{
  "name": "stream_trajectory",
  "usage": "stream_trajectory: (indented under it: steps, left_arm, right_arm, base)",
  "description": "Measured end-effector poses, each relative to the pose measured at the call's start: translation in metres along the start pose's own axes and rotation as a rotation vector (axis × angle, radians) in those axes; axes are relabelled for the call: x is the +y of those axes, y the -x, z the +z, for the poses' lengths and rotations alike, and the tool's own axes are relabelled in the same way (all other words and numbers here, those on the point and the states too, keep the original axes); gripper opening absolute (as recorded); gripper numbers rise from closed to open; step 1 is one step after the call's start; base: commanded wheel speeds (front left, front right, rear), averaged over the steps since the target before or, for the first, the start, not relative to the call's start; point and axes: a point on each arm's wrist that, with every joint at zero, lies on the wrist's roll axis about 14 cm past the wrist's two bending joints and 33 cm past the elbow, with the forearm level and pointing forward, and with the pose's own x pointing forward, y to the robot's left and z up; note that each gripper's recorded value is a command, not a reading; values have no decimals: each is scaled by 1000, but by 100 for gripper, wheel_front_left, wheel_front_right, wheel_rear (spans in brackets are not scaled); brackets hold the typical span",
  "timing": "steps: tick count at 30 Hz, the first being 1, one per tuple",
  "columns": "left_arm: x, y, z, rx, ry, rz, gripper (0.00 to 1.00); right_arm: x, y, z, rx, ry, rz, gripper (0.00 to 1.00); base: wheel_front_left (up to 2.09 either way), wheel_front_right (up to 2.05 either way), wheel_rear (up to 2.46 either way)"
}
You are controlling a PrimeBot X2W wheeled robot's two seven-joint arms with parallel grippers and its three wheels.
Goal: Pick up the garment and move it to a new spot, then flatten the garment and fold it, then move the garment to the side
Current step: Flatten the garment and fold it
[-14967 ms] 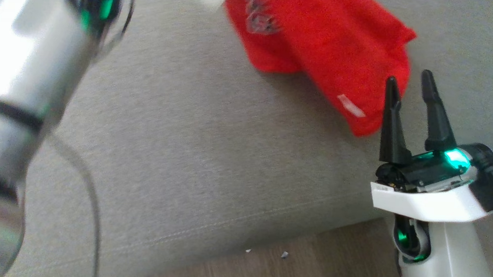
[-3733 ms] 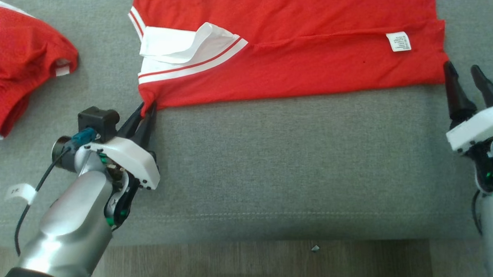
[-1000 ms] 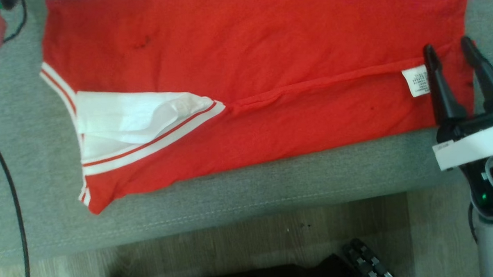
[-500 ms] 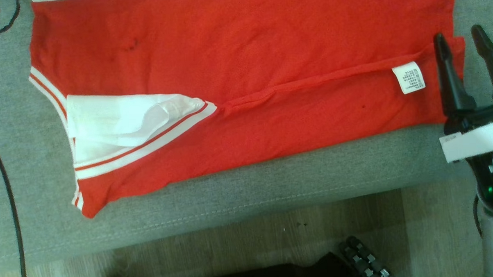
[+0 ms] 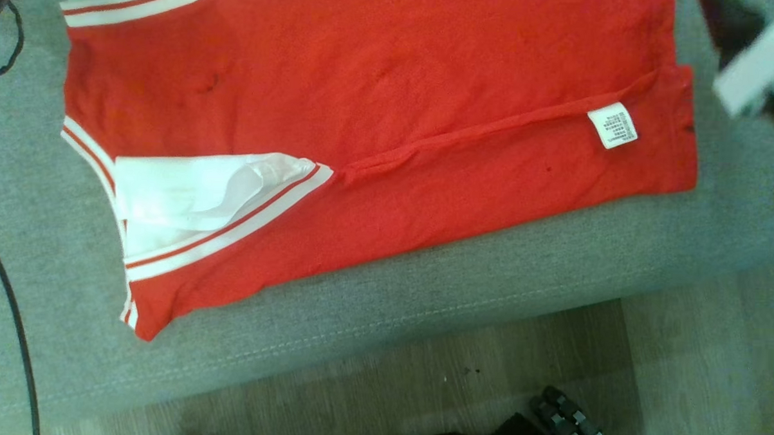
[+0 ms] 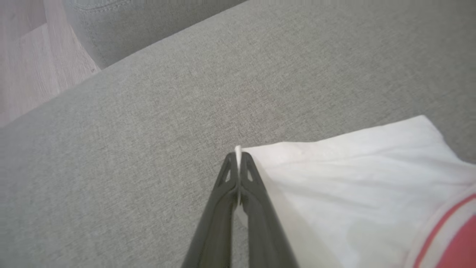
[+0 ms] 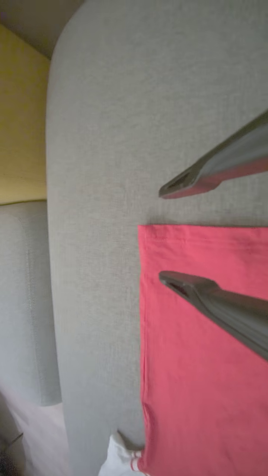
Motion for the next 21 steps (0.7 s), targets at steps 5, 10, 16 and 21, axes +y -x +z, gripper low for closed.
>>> stream_trajectory:
  steps: [5, 10, 16, 21]
  left_arm:
    - [1, 6, 1, -2, -8, -2, 0]
    - [4, 7, -3, 0, -12, -1, 0]
    - [5, 3, -12, 11, -14, -4, 0]
    - [3, 3, -14, 13, -21, -14, 0]
  right_arm:
    - [-13, -16, 9, 92, 43, -64, 100]
    - [-5, -38, 1, 178, 27, -60, 100]
    - [-3, -56, -9, 229, 18, -63, 69]
    - [-4, -62, -3, 220, 46, -70, 0]
  base:
    - [0, 0, 0]
    - [0, 0, 0]
    - [0, 0, 0]
    - [0, 0, 0]
